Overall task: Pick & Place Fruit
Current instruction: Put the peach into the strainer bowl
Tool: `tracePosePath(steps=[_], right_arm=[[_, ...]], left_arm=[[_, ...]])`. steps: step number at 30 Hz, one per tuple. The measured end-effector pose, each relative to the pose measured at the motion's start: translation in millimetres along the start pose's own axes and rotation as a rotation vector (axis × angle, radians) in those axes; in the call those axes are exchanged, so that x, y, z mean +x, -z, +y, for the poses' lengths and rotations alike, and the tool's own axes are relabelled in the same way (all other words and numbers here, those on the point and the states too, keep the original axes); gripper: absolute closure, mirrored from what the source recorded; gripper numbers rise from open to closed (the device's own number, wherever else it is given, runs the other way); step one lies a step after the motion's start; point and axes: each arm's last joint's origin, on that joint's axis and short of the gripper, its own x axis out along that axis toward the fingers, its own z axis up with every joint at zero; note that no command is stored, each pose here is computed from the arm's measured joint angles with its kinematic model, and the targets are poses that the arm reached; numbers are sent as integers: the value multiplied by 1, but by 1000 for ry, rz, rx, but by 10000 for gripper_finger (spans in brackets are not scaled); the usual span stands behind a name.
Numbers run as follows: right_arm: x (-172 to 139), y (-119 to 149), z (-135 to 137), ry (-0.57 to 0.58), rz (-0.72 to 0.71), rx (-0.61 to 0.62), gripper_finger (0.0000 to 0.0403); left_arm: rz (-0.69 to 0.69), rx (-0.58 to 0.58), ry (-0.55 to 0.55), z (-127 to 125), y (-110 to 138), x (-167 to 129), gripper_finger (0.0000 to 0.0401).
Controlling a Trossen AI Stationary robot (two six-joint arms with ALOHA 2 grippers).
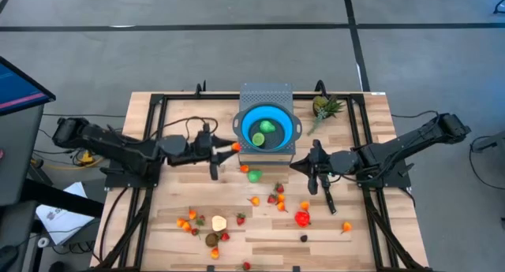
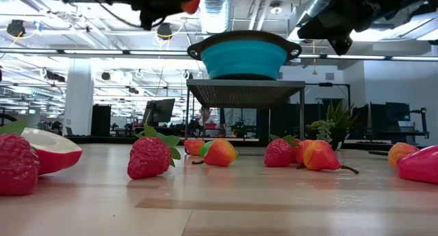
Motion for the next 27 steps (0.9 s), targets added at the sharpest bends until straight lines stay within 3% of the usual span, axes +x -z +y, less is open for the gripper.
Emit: tracePosePath(steps=[8, 17, 27], right_arm=[[0, 0, 0, 0, 0, -46, 403], [0, 0, 0, 1, 1, -101, 403], [0, 1, 0, 3, 7, -104, 403]], left_arm=[[-28, 116, -71, 7, -23, 31, 282], [86, 183, -153, 23, 2, 69, 284], [87, 183, -163, 25, 4, 71, 260]])
